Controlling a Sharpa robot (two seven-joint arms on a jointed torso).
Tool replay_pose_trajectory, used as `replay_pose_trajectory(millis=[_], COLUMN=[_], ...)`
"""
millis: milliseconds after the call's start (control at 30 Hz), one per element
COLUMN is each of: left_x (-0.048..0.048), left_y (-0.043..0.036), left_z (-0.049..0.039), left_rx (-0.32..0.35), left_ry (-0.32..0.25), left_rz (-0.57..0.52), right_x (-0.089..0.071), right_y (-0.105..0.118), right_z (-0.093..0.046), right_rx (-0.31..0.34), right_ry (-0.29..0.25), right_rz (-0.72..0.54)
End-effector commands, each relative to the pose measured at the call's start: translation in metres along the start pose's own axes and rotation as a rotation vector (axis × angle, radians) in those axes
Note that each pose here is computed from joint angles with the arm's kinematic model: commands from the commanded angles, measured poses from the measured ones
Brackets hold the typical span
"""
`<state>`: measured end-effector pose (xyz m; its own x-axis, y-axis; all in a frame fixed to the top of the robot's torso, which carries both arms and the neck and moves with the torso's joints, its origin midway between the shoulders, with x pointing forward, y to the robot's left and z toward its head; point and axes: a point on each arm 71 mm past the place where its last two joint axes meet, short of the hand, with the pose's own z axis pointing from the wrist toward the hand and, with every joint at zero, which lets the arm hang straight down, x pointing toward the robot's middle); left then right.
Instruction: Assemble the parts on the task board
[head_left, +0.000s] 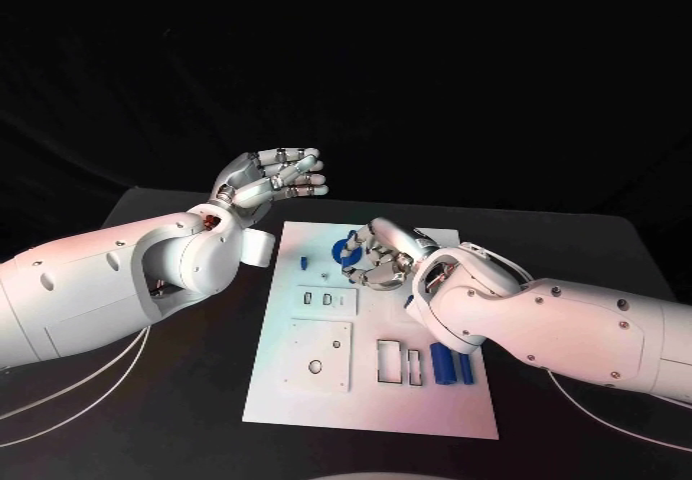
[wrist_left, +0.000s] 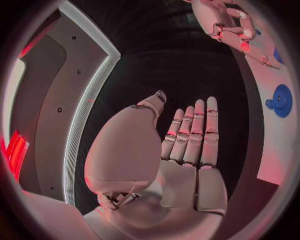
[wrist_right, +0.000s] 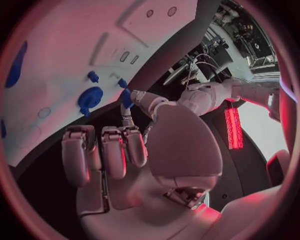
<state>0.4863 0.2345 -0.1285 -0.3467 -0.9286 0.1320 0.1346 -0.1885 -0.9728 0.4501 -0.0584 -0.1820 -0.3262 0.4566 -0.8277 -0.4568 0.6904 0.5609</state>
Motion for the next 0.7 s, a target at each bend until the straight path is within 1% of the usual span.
replay_pose_trajectory(millis=[33, 200, 533, 700], left_x=[0.0020, 0.0023, 0.0015, 0.0008], left_y=[-0.0005, -0.0002, 0.0001, 0.0001], left_z=[0.0010, 0.0013, 0.0017, 0.0016], left_rx=[0.004, 0.002, 0.001, 0.001], left_ry=[0.006, 0.005, 0.001, -0.001], left_rz=[-0.005, -0.005, -0.003, -0.002], right_x=[0.012, 0.026, 0.041, 0.046], right_y=[0.002, 0.006, 0.008, 0.008], right_z=[0.001, 0.002, 0.002, 0.002], right_rx=[0.003, -0.002, -0.004, 0.002], right_ry=[0.035, 0.061, 0.093, 0.103], right_rz=[-0.075, -0.092, -0.110, -0.111])
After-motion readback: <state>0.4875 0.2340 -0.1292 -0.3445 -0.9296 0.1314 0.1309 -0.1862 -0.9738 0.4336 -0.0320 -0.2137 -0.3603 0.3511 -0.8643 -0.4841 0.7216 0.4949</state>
